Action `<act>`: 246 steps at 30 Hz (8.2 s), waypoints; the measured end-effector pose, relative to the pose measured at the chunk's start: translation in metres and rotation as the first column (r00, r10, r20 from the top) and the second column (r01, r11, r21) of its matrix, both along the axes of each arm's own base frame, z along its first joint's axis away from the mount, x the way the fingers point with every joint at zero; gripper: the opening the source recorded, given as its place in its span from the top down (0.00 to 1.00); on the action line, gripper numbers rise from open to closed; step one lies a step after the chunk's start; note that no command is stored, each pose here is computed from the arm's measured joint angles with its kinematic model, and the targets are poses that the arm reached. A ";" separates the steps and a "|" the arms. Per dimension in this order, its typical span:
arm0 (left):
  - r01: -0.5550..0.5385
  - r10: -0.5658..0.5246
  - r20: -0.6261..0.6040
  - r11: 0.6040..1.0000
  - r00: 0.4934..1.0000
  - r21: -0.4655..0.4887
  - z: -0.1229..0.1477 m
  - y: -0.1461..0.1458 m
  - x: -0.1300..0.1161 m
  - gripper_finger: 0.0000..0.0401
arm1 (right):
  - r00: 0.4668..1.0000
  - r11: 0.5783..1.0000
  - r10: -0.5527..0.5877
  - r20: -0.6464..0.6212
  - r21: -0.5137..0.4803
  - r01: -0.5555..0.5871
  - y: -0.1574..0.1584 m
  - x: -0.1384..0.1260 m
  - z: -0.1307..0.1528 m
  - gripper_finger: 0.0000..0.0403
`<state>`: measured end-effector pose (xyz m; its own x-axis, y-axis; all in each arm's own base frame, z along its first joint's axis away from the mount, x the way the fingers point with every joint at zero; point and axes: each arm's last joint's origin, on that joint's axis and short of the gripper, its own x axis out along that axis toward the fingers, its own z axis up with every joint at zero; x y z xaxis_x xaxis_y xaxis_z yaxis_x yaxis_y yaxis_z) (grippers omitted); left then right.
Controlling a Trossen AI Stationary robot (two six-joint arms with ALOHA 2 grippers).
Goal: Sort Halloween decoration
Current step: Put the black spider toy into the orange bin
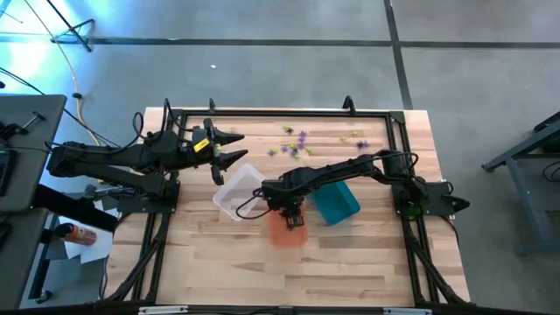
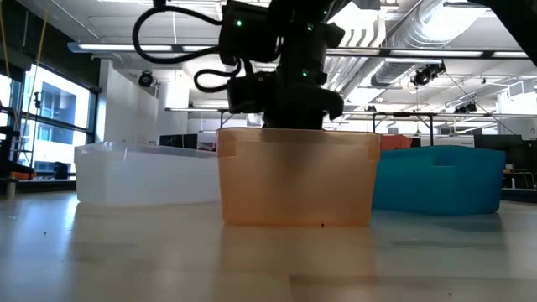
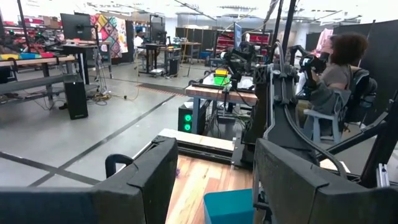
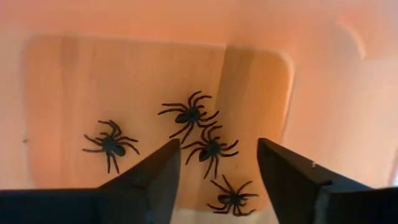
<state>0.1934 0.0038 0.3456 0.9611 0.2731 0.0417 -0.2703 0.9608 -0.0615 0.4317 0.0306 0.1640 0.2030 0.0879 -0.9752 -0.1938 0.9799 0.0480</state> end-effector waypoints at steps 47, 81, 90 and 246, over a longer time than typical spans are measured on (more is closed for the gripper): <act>-0.163 0.158 -0.046 0.973 0.986 -0.164 0.000 0.004 0.005 0.50 | 0.396 0.938 -0.319 0.861 0.228 0.261 -0.037 -0.140 0.188 0.40; -0.923 0.414 -0.828 0.106 0.379 -0.369 -0.185 0.138 -0.036 0.60 | 0.456 0.896 -0.415 0.788 0.265 0.356 -0.051 -0.142 0.176 0.40; -0.929 0.374 -0.859 0.019 0.351 -0.371 -0.202 0.152 -0.039 0.60 | 0.491 0.869 -0.474 0.731 0.297 0.396 -0.052 -0.132 0.161 0.40; 0.281 -0.448 -0.809 0.889 0.381 -0.360 -0.190 -0.053 0.222 0.99 | 0.431 0.890 -0.298 0.852 0.084 0.449 -0.068 -0.229 0.220 0.40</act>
<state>0.4158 -0.0497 0.1554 0.4796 -0.1916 -0.8563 0.1130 0.9812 -0.1563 0.2029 -0.0377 0.3836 0.8905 -0.3197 -0.3238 0.3185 0.9461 -0.0581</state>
